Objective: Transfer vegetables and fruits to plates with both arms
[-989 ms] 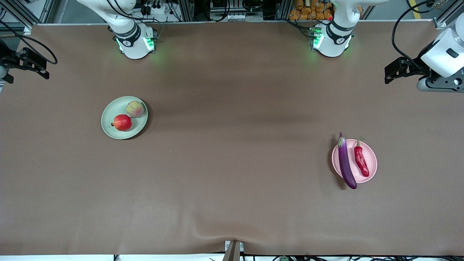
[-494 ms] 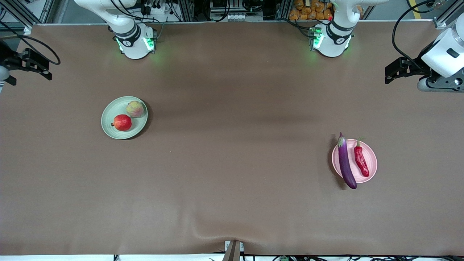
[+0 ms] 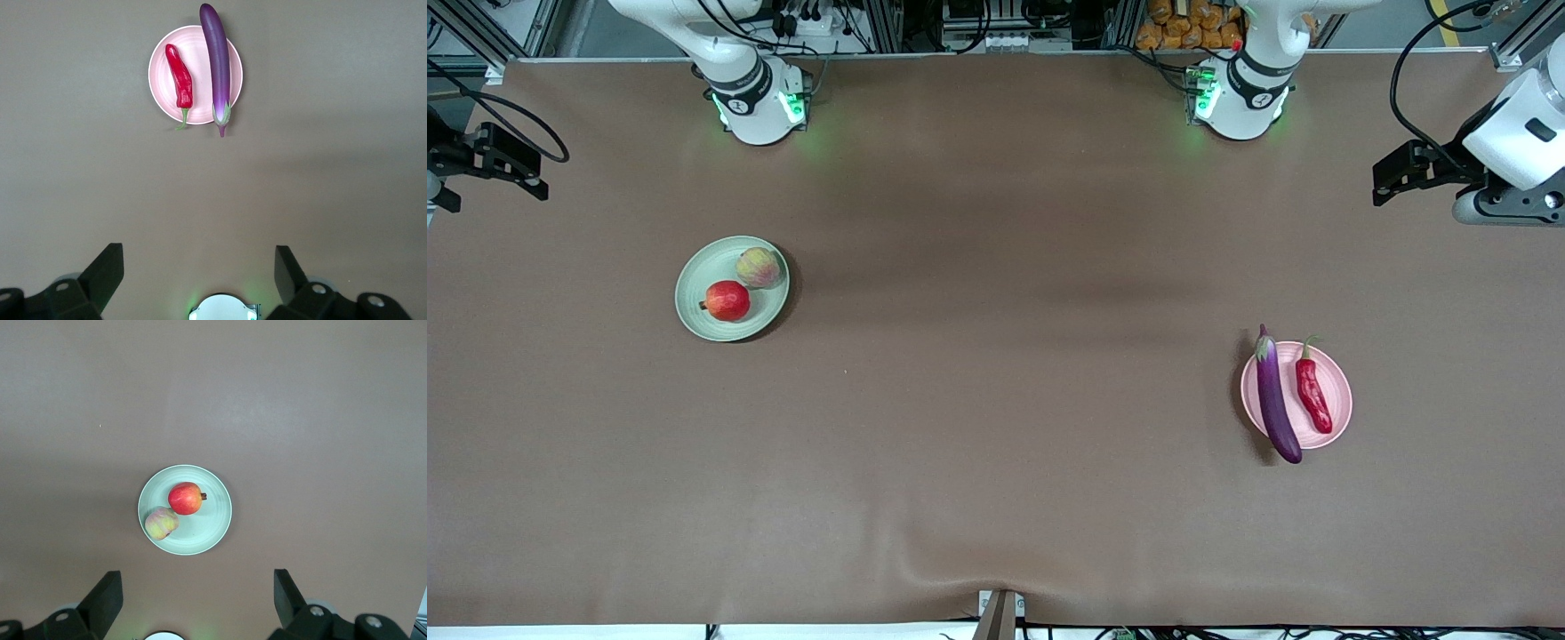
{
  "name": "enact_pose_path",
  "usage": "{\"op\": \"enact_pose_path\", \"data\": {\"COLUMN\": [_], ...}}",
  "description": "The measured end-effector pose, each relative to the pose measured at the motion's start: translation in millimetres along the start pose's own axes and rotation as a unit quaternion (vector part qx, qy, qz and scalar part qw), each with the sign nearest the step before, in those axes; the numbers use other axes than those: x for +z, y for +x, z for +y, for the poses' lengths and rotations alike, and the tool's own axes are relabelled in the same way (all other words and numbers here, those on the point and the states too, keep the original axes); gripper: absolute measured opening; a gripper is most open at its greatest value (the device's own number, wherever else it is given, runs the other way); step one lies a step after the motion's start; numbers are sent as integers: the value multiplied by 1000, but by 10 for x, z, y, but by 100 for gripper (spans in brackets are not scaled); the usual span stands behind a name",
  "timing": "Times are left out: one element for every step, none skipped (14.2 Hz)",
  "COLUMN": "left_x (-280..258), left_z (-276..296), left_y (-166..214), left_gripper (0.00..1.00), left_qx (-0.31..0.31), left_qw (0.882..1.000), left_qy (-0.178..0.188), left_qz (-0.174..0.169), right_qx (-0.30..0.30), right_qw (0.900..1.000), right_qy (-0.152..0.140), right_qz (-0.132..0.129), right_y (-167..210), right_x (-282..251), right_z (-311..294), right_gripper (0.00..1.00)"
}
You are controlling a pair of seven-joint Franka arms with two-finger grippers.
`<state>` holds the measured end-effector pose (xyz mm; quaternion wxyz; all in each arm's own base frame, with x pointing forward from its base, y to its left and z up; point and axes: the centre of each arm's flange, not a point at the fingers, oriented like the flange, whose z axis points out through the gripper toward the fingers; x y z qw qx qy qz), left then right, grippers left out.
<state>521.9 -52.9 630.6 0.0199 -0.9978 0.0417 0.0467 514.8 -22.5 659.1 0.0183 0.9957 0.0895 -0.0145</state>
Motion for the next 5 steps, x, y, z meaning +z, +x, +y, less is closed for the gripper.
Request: {"op": "enact_pose_path", "data": {"left_x": [0,0,2,10,24], "left_z": [0,0,1,3,10], "left_y": [0,0,2,7,19], "left_gripper": [100,100,100,100,100], "left_qx": [0,0,0,0,1], "left_qw": [1000,1000,1000,1000,1000], "left_qy": [0,0,0,0,0], "left_qz": [0,0,0,-1,-2], "right_qx": [1,3,3,3,3], "right_qw": [1000,1000,1000,1000,1000], "right_qy": [0,0,0,0,0], "right_qz": [0,-1,0,0,0], "right_y": [0,1,3,8,13], "right_x": [4,6,6,6,4], "right_z": [15,27,33,34,33], "right_gripper": [100,100,100,100,100]}}
